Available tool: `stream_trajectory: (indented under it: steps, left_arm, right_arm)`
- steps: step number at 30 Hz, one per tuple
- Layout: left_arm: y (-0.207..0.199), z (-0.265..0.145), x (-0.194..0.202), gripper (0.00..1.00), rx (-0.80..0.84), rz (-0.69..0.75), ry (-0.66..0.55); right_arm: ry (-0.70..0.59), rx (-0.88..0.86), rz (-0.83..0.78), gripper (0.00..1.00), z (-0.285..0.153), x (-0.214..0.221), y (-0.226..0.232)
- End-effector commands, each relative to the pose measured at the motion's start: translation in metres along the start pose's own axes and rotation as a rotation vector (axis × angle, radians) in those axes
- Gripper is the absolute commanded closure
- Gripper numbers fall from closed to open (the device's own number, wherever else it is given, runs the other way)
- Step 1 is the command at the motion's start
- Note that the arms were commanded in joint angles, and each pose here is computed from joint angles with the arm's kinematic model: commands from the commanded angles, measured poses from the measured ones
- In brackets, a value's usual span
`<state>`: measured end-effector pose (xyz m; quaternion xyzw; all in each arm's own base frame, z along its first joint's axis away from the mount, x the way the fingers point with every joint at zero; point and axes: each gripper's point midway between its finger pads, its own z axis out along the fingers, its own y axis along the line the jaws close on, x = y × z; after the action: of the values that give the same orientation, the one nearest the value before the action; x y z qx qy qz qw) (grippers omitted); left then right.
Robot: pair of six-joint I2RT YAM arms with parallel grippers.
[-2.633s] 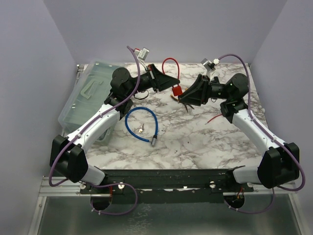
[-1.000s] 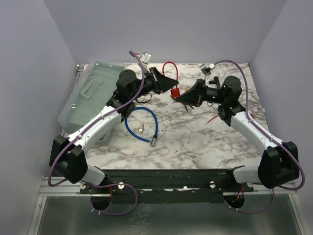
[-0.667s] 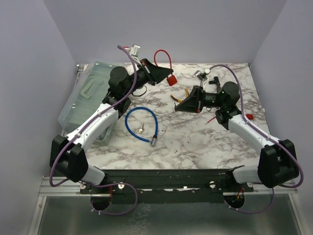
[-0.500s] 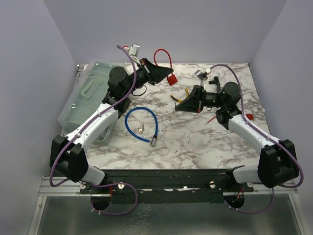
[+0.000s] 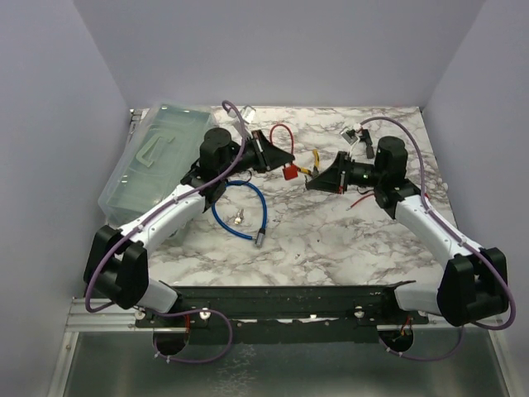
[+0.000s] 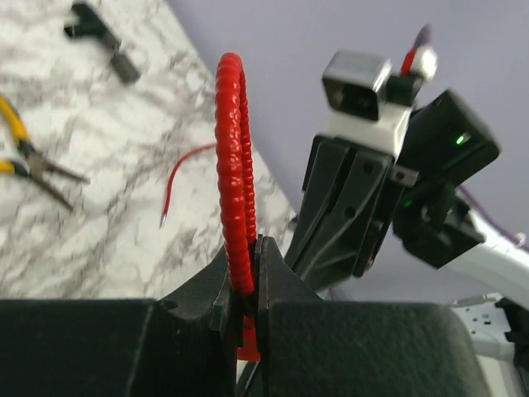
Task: Lock with the key
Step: Place the lock at the center of the board.
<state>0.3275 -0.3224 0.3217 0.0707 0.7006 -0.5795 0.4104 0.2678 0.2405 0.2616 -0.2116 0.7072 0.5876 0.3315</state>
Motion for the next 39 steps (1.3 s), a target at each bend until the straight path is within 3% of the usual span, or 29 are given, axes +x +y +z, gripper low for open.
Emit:
stream_trajectory:
  steps: [1,5,10,24,28,33,39]
  left_arm:
    - [0.034,-0.001,0.064,1.0,-0.113,-0.028,0.172]
    - [0.08,0.0,0.114,1.0,-0.258,-0.202,0.27]
    - [0.104,0.004,0.16,1.0,-0.3,-0.318,0.365]
    - [0.15,0.014,0.22,1.0,-0.432,-0.515,0.565]
    - [0.157,0.012,0.233,0.94,-0.476,-0.541,0.607]
    - [0.162,0.01,0.239,0.73,-0.529,-0.539,0.648]
    - [0.159,0.004,0.239,0.55,-0.583,-0.509,0.699]
  right_arm:
    - [0.056,0.167,0.093,1.0,-0.013,0.032,-0.039]
    - [0.067,0.212,0.142,1.0,-0.019,0.047,-0.051]
    - [0.077,0.237,0.171,1.0,-0.02,0.057,-0.062]
    - [0.078,0.246,0.2,1.0,-0.024,0.056,-0.073]
    - [0.082,0.244,0.201,1.0,-0.024,0.056,-0.075]
    - [0.088,0.245,0.191,1.0,-0.024,0.052,-0.078]
    - [0.092,0.236,0.183,1.0,-0.022,0.049,-0.078]
